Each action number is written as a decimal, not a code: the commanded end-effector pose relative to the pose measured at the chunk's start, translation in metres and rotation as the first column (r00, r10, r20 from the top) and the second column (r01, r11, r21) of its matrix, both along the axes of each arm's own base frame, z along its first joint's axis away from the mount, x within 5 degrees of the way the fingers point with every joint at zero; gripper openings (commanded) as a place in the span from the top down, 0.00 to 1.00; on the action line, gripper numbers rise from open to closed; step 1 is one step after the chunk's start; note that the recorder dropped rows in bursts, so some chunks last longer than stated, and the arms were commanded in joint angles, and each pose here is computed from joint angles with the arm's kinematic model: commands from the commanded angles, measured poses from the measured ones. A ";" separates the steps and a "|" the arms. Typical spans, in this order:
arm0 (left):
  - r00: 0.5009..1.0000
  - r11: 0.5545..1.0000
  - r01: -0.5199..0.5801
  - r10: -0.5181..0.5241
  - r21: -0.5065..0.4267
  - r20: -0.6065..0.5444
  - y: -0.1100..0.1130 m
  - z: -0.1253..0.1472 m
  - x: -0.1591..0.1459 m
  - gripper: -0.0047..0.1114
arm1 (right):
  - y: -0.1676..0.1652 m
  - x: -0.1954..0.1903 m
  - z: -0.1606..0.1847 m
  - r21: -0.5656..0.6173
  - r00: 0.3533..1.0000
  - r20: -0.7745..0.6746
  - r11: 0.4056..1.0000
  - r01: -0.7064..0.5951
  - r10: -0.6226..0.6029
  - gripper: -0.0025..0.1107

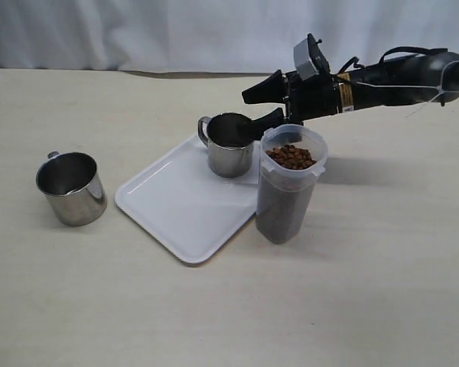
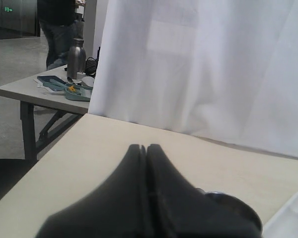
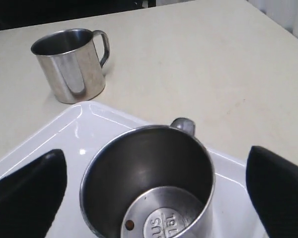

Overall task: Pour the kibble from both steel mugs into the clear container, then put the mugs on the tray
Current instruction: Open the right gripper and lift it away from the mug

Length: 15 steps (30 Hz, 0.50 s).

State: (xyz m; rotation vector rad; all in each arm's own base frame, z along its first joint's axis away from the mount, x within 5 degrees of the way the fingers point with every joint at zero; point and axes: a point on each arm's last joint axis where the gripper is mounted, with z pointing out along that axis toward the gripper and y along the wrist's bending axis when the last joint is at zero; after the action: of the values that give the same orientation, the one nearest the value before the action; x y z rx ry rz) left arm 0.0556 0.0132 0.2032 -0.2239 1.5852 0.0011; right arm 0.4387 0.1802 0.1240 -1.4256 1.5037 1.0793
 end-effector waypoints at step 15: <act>1.000 1.000 -0.001 0.001 -0.001 0.002 0.000 0.000 0.000 0.96 | -0.101 0.007 0.139 0.070 0.956 0.065 0.957 0.282 -0.287 0.55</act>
State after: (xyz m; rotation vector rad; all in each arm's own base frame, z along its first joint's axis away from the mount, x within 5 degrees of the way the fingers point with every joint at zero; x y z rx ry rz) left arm 0.0556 0.0132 0.2032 -0.2239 1.5852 0.0011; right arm 0.4454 0.1008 0.2489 -1.2317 1.5075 0.8856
